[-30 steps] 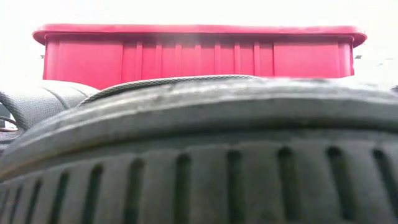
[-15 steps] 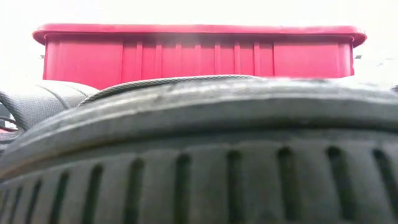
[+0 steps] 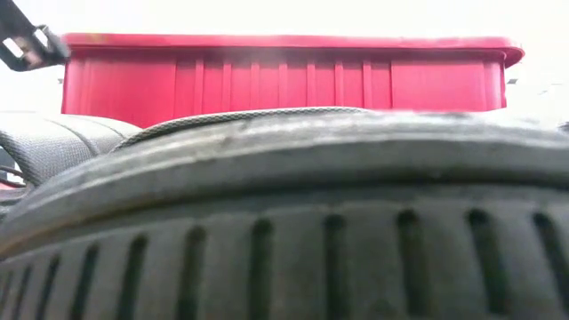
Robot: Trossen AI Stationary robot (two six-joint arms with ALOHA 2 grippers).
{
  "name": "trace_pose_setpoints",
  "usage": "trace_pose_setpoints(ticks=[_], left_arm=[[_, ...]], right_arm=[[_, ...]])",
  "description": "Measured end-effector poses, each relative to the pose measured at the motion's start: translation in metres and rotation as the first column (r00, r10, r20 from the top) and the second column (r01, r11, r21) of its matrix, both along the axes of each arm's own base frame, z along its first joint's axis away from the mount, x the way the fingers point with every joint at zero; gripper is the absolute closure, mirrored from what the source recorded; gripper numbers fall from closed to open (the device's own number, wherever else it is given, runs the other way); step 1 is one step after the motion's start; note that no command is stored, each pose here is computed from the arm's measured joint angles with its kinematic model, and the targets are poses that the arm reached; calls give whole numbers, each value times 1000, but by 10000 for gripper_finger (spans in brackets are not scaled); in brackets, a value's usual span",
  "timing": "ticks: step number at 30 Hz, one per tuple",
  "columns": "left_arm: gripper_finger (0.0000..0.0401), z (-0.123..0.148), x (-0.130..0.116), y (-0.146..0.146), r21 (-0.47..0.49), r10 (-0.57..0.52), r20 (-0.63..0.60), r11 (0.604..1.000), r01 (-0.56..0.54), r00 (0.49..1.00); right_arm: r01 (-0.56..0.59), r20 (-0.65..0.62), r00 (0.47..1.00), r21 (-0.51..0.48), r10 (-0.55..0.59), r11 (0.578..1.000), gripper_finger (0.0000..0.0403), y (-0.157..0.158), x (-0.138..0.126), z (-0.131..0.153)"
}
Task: Pick and place slides into bin
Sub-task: Put the black slide into the red bin
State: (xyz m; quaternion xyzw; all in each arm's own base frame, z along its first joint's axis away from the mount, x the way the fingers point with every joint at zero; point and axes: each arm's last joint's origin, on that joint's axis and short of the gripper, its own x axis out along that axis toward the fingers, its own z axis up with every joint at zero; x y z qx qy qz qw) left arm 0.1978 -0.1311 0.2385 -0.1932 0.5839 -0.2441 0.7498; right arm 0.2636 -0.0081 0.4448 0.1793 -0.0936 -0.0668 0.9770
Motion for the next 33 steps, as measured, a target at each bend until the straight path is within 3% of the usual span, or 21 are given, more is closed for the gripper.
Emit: trace_pose_setpoints(ticks=[6,10,16,20,26,33], left_arm=[[203,-26,-8,-1,10,105,-83,994,-105,991],[203,-35,-11,-6,32,164,-48,986,-162,985],[203,-53,-12,-9,-48,249,-17,967,-250,968],[203,-61,-20,-10,-40,242,-65,969,-245,968],[203,-66,-27,-20,-102,209,-54,971,-214,976],[208,-68,-30,-24,-104,193,-54,975,-198,980]], right_arm=[[-29,-12,1000,9,29,1000,138,1,0,-1],[-53,-12,999,5,53,999,138,2,0,-1],[-53,-13,999,-1,53,999,138,2,0,-1],[-53,-13,999,-1,53,999,138,2,0,-1],[-52,-13,999,-1,52,999,138,2,0,-1],[-52,-9,999,-1,52,999,138,2,0,-1]])
